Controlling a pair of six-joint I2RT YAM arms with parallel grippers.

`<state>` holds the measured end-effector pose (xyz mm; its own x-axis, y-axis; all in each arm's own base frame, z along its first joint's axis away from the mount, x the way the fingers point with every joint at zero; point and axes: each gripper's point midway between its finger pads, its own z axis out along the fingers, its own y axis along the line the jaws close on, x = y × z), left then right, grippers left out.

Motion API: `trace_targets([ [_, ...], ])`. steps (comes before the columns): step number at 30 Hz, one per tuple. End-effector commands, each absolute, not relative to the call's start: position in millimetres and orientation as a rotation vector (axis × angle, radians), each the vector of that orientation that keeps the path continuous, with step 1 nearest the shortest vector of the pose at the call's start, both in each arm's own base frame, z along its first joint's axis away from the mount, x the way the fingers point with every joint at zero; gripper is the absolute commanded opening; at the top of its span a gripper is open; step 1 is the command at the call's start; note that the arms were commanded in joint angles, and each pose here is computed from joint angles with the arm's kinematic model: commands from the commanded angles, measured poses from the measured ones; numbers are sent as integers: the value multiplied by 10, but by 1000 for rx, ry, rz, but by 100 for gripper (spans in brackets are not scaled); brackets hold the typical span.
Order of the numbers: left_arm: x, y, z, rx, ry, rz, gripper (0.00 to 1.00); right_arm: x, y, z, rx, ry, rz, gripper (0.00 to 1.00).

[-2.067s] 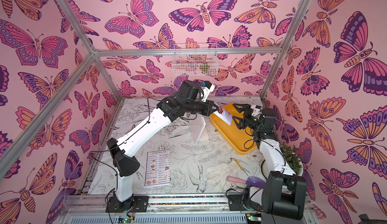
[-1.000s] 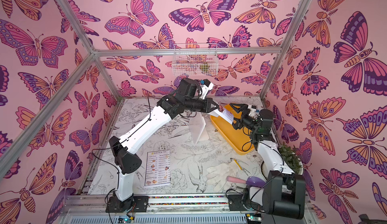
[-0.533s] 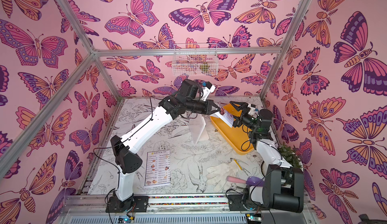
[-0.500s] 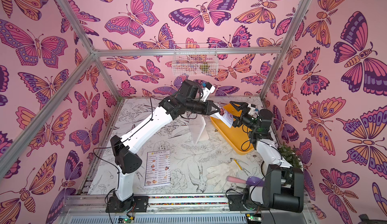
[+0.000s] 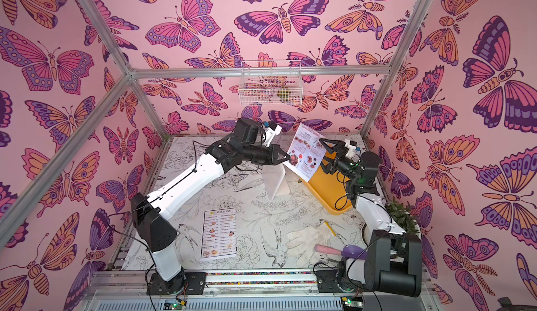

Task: Replace the menus in the menu holders
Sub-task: Pick up the menu from the storage box.

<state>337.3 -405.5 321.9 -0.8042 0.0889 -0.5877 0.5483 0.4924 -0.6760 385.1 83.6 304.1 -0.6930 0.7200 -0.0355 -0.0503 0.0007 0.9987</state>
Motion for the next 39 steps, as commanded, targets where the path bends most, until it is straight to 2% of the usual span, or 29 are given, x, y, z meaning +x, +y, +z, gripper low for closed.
trace_targets([
  [1,3449,-4014,3181,500,2251,-1274,0,3716,885,3289,549,1690,1706,87],
  [13,3522,-3897,2980,456,2293,-1267,0,3689,839,3286,524,1676,1615,81],
  [24,3511,-3907,2952,447,2291,-1292,0,3667,873,3242,474,1720,1565,61],
  [27,3510,-3909,2977,447,2282,-1301,0,3667,869,3236,476,1721,1556,59],
  [28,3508,-3914,2976,449,2282,-1304,0,3674,865,3234,479,1721,1556,54],
  [29,3506,-3916,2979,450,2280,-1308,0,3683,857,3222,489,1722,1553,38],
  [30,3505,-3916,2971,448,2283,-1309,0,3693,847,3213,499,1722,1547,31],
  [39,3507,-3925,2951,448,2284,-1314,0,3691,932,3188,471,1760,1533,26],
])
